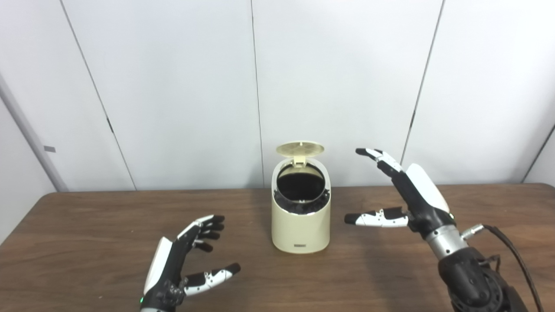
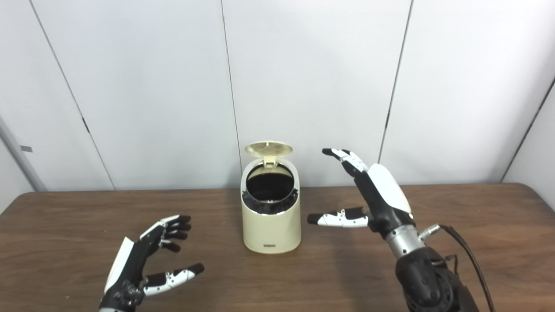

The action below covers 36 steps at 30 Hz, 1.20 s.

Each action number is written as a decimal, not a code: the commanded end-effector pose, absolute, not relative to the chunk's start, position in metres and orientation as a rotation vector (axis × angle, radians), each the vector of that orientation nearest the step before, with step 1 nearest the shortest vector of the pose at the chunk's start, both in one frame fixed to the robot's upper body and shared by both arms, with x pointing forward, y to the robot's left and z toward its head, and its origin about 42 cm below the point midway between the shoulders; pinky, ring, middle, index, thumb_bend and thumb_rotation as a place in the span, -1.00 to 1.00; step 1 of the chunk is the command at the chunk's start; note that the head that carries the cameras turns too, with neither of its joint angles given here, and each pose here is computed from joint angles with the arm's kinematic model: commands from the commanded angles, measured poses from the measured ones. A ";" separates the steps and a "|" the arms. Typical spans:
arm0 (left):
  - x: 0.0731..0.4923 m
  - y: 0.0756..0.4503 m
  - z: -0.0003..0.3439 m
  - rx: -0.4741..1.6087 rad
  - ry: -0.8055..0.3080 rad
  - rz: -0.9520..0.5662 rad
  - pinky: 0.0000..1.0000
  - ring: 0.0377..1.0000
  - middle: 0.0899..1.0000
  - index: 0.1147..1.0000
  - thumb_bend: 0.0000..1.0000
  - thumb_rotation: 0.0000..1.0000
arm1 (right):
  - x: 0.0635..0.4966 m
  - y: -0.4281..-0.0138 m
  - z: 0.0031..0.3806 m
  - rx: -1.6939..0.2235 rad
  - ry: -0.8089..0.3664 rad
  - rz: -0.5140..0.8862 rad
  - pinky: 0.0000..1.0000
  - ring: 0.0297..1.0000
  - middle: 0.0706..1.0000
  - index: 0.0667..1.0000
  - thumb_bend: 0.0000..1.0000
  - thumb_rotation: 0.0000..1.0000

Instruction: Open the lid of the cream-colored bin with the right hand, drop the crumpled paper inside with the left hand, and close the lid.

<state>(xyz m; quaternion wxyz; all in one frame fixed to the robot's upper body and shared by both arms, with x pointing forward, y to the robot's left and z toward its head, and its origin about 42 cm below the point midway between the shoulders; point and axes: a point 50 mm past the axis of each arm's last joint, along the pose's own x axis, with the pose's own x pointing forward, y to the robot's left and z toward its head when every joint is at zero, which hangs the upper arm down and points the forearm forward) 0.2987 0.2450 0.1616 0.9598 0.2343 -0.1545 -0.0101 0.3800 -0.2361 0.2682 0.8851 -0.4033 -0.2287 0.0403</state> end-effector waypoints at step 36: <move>0.288 0.242 0.134 0.494 -0.281 -0.075 0.27 0.38 0.39 0.48 0.50 -1.00 | 0.426 -0.179 0.359 -1.058 -0.646 0.229 0.42 0.70 0.71 0.67 0.37 0.12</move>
